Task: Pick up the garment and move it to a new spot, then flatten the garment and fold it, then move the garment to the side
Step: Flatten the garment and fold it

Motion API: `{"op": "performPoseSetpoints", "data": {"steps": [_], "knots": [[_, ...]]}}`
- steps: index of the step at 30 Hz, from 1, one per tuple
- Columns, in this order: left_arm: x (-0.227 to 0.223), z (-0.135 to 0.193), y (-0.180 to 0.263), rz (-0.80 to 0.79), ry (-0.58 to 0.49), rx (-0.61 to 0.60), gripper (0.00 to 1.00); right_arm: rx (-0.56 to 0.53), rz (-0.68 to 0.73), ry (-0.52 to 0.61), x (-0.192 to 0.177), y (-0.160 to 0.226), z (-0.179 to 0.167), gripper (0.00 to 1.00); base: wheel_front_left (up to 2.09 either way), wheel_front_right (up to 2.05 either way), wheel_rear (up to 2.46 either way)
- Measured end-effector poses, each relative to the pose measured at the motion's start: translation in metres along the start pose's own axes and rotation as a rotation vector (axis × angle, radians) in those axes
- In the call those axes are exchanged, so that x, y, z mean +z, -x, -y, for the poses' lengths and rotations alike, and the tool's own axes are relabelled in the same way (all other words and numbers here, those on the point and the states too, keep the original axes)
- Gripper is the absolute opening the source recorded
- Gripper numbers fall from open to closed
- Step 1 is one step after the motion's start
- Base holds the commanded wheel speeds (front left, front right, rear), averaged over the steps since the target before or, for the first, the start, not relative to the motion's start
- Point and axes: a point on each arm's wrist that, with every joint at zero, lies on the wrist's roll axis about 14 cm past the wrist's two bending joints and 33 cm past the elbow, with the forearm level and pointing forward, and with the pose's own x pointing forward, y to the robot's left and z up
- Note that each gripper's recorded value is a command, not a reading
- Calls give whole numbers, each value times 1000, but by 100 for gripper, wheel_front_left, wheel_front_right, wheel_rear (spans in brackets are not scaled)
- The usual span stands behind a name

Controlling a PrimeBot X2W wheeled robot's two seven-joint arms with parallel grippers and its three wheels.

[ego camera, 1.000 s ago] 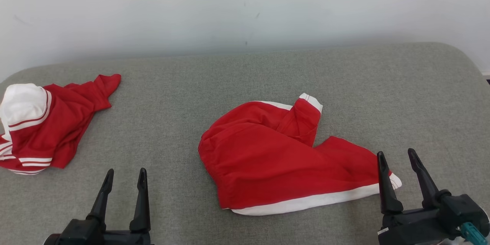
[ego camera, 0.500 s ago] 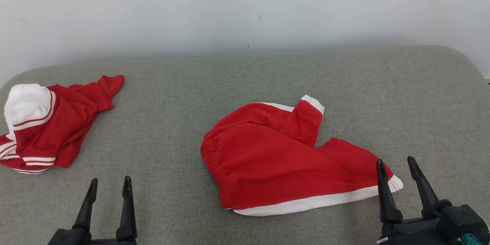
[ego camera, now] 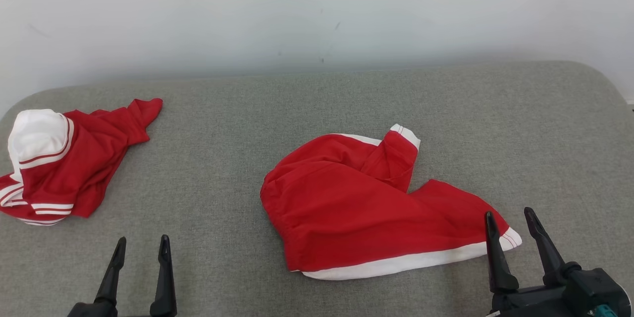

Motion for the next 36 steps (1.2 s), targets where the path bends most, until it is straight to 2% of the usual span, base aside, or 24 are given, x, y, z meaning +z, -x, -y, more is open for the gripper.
{"op": "performPoseSetpoints", "data": {"steps": [8,15,23,36], "knots": [[-8,10,2,-25,4,-30,100,-7,-9,-2,-3,1,2,100,0,0,0],[-36,60,1,-115,-28,-226,100,-7,-55,35,-15,-3,13,100,0,0,0],[-78,105,1,-251,-32,-419,100,-29,-176,69,-51,-8,34,100,0,0,0],[-122,136,-4,-390,-53,-578,100,-117,-381,64,-108,-6,73,100,0,0,0]]}}
